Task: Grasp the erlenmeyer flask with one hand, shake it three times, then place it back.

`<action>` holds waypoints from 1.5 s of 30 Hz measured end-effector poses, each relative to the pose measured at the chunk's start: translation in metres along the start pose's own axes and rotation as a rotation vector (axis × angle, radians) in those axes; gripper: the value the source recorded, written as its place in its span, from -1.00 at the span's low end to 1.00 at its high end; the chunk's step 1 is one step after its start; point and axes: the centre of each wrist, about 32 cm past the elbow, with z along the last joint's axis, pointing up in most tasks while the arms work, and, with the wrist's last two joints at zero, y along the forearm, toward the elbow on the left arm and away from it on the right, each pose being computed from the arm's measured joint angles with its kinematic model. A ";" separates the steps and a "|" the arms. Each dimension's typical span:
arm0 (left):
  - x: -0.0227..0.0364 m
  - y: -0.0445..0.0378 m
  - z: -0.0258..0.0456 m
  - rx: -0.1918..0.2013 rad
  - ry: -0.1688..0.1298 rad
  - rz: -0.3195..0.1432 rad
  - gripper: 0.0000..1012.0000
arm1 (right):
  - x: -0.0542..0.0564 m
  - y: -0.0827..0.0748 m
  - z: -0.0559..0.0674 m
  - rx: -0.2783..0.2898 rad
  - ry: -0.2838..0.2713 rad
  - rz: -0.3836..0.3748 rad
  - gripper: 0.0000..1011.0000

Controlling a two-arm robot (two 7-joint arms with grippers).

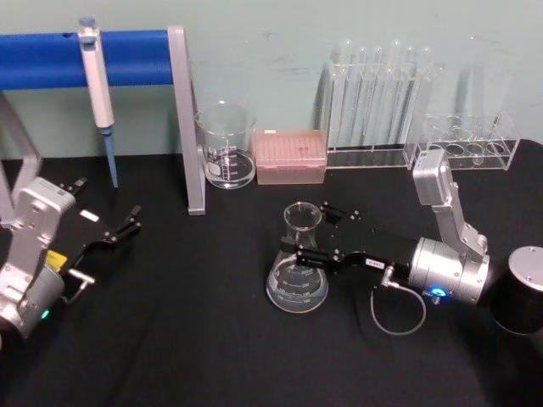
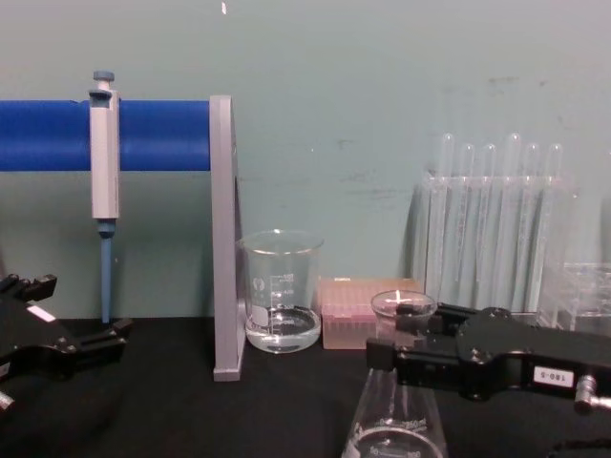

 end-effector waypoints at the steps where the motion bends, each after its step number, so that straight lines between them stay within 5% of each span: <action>1: 0.0000 0.0000 0.0000 0.000 0.000 0.000 0.98 | 0.000 0.000 0.000 0.000 0.000 0.000 0.50; 12: 0.0000 0.0000 0.0000 0.000 0.000 0.000 0.98 | 0.000 0.000 0.000 0.000 0.000 0.000 -0.10; 34: 0.0000 0.0000 0.0000 0.000 0.000 0.000 0.98 | 0.000 -0.001 0.001 0.004 -0.003 -0.013 -0.11; 45: 0.0000 0.0000 0.0000 0.000 0.000 0.000 0.98 | -0.005 -0.001 0.021 0.092 0.001 -0.109 -0.11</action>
